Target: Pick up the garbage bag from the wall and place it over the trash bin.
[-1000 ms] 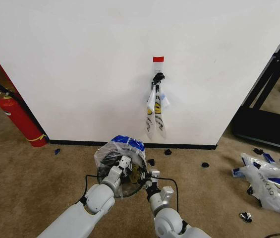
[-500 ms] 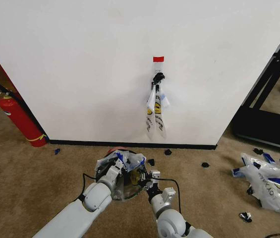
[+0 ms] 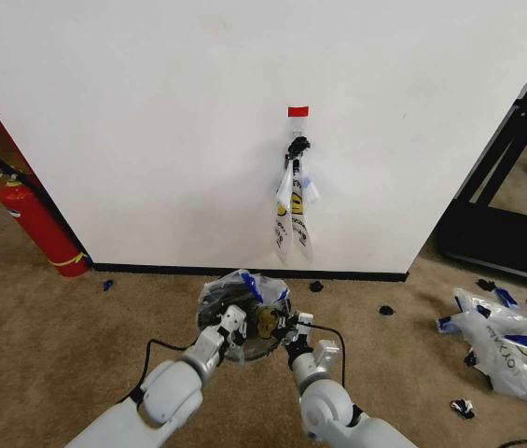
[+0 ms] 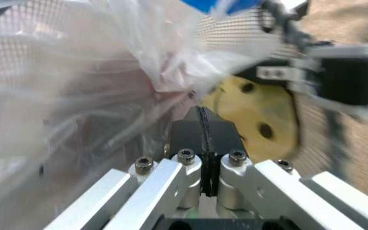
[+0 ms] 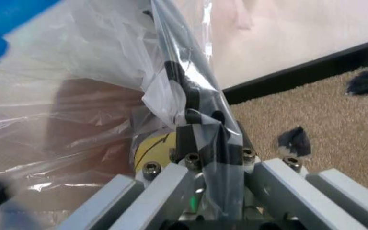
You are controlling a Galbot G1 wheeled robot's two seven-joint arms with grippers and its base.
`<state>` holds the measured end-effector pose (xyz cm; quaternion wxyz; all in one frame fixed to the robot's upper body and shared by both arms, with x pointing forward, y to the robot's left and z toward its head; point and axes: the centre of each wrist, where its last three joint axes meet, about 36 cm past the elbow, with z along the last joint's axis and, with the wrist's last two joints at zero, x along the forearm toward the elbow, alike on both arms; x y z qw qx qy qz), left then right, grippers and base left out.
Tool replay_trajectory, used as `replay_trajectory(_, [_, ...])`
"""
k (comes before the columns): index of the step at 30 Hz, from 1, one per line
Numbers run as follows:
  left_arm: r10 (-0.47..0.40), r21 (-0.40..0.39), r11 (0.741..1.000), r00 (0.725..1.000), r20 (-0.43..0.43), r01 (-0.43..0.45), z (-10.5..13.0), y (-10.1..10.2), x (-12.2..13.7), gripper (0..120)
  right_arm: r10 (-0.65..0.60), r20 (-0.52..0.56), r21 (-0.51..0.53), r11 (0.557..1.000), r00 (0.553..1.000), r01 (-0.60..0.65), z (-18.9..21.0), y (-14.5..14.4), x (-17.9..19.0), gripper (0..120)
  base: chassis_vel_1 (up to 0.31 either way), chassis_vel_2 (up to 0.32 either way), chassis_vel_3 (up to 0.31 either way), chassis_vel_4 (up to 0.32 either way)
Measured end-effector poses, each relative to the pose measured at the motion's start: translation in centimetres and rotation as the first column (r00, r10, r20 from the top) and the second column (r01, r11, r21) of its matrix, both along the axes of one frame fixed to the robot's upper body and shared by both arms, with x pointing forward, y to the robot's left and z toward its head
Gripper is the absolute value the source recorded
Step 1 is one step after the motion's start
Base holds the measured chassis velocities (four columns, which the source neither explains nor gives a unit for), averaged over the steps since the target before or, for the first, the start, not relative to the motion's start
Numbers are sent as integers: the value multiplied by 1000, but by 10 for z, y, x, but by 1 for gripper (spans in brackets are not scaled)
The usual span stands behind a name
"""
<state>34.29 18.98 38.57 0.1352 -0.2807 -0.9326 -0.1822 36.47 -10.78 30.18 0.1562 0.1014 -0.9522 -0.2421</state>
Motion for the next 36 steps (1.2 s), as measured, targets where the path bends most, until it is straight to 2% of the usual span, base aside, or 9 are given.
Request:
replay_trajectory(6, [-171,115,983,947,271,145,3,29,0,19,1,-8,6,1000,1000,-1,8,-7,0,0,0,0,0,0])
replay_trajectory(8, [-284,220,953,868,408,208,3,48,11,26,2,-13,-2,1000,1000,-2,9,-10,0,0,0,0,0,0])
replay_trajectory(9, [-363,298,924,796,485,240,7,59,19,32,3,-17,-9,1000,1000,-4,10,-13,-2,0,0,0,0,0])
replay_trajectory(12, [-509,411,856,653,561,314,16,72,32,43,6,-24,-15,1000,1000,-6,11,-18,-4,0,0,0,0,0])
replay_trajectory(13, [-533,425,842,630,565,331,18,74,34,49,7,-25,-15,1000,1000,-8,12,-19,-5,0,0,0,0,0])
replay_trajectory(23, [-611,517,788,528,590,334,29,70,52,82,29,-22,-4,1000,999,-29,20,-18,-8,0,0,0,0,0])
replay_trajectory(27, [-668,623,729,490,560,283,33,70,64,97,43,-21,-6,999,999,-43,20,-16,-10,0,0,0,0,0])
replay_trajectory(33, [-744,739,637,431,511,222,40,70,76,100,63,-6,-14,998,998,-63,21,-12,-10,0,0,0,0,0])
replay_trajectory(36, [-760,758,616,418,498,216,41,68,77,100,66,-3,-13,998,998,-66,21,-11,-10,0,0,0,0,0])
